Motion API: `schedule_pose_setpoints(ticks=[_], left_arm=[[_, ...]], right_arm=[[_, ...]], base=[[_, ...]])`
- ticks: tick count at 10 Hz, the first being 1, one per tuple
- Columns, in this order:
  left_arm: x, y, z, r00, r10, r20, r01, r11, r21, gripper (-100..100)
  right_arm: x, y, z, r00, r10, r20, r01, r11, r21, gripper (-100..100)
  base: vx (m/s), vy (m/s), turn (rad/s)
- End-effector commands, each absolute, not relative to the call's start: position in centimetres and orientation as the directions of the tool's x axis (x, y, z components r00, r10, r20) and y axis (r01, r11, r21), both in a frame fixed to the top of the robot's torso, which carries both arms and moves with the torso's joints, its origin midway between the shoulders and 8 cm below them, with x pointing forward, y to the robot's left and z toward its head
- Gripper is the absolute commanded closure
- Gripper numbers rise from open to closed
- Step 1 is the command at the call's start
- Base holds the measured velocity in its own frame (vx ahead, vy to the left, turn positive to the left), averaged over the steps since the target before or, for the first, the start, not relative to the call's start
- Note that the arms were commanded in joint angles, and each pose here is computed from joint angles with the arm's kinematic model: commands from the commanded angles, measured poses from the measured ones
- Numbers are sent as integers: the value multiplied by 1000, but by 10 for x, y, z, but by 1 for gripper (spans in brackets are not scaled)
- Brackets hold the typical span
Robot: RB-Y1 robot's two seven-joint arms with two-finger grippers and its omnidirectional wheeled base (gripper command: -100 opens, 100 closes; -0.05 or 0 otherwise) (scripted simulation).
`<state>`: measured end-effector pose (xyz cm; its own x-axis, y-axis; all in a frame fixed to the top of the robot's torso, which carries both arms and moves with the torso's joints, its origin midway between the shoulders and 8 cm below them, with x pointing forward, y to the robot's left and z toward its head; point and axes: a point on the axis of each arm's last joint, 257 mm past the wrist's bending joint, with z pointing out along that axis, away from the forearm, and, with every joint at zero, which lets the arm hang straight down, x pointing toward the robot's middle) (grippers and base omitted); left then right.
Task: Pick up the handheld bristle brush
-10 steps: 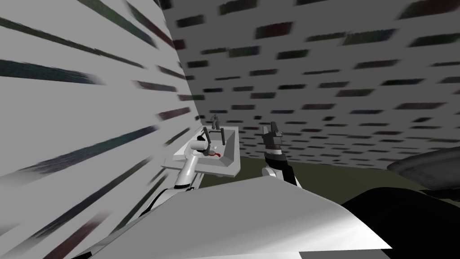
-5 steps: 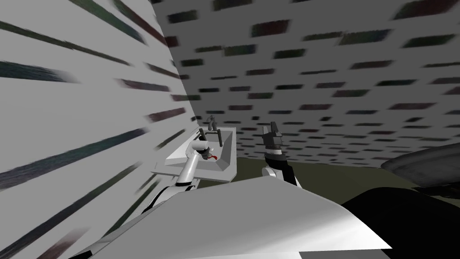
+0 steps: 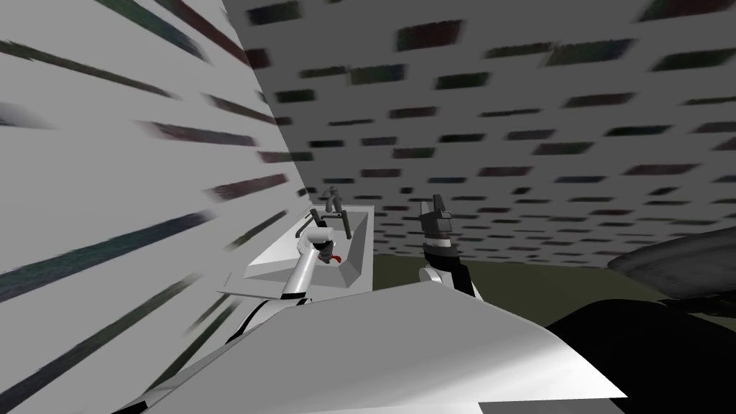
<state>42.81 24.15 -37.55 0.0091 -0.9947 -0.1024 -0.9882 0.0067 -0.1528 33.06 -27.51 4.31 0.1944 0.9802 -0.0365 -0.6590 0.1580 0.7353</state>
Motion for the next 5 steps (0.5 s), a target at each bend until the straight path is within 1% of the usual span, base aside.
schedule_pose_setpoints(ticks=[1,2,3,5], left_arm=[[428,242,-376,9,-995,-102,-988,7,-153,0],[429,259,-381,11,-994,-105,-989,4,-148,-100],[431,277,-384,15,-994,-106,-989,1,-146,-100],[431,313,-392,26,-994,-108,-990,-11,-137,-100]], right_arm=[[331,-275,43,194,980,-36,-659,158,735,0],[331,-275,43,194,980,-36,-659,158,735,0],[331,-275,43,194,980,-36,-659,158,735,0],[331,-275,43,194,980,-36,-659,158,735,0]], base=[[10,-8,2],[-6,-45,-61],[-13,-111,-85],[-37,-153,-69]])
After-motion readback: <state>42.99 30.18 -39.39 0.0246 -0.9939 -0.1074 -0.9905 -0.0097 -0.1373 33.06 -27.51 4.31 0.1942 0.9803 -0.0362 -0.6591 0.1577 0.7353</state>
